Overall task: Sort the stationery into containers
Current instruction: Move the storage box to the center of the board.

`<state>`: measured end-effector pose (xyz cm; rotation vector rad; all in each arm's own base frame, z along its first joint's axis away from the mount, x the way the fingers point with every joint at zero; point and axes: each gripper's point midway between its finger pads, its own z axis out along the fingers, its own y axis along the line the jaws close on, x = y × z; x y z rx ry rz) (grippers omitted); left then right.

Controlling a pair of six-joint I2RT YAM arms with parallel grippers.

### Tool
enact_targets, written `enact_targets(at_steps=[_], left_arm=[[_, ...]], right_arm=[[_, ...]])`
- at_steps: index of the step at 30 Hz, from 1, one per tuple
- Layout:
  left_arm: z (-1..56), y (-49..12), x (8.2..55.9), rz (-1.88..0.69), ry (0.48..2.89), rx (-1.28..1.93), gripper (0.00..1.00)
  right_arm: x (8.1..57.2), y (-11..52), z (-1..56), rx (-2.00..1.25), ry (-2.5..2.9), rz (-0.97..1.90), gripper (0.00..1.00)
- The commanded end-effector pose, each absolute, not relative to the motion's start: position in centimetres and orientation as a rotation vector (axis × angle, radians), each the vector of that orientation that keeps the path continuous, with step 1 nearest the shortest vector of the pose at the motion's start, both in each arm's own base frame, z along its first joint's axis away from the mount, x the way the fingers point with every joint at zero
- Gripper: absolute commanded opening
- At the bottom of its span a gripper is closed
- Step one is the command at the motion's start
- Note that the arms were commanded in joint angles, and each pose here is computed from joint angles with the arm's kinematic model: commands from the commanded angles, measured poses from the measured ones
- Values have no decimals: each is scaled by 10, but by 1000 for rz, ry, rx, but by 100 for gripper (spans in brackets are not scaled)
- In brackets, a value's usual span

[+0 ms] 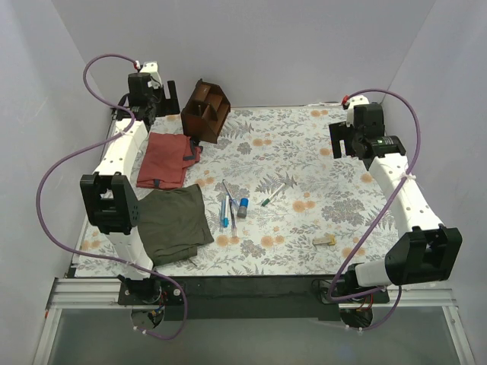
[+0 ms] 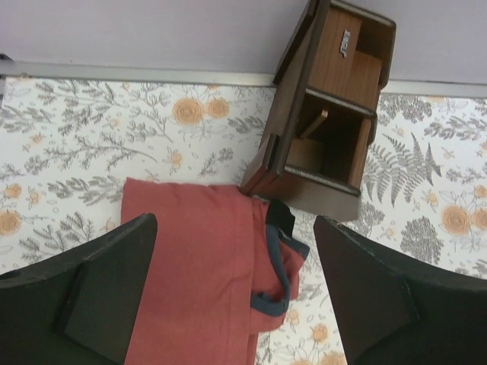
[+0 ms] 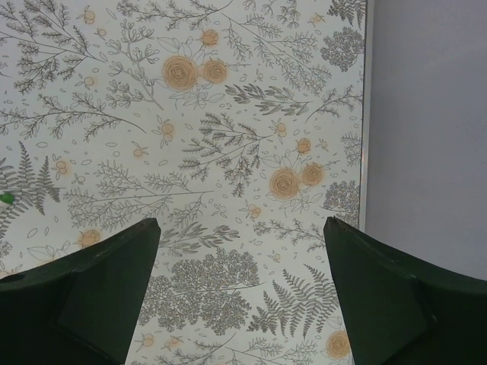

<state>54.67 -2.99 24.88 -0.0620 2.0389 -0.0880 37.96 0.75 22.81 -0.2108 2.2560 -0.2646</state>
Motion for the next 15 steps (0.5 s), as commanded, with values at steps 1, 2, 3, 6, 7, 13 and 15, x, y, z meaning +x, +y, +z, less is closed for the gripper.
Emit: enact_targets(at_steps=[1, 2, 3, 6, 7, 13, 15], left_arm=[[267, -26, 559, -51, 2001, -56, 85], [268, -26, 561, -52, 1996, -50, 86], [268, -25, 562, -45, 1995, -45, 86], [271, -24, 568, -33, 1985, -43, 86], [272, -24, 569, -30, 1982, -42, 86], [274, -22, 575, -21, 1966, -50, 86], [267, -19, 588, 9, 1970, -20, 85]], right_arm=[[393, 11, 252, -176, 2191, -254, 98], [394, 10, 252, -181, 2191, -262, 98], [397, 9, 253, -207, 2179, -282, 98], [400, 8, 254, -294, 2161, -314, 98], [400, 14, 254, -328, 2153, -281, 98], [394, 47, 266, -531, 2071, -98, 98], [394, 54, 271, -566, 2047, -66, 97]])
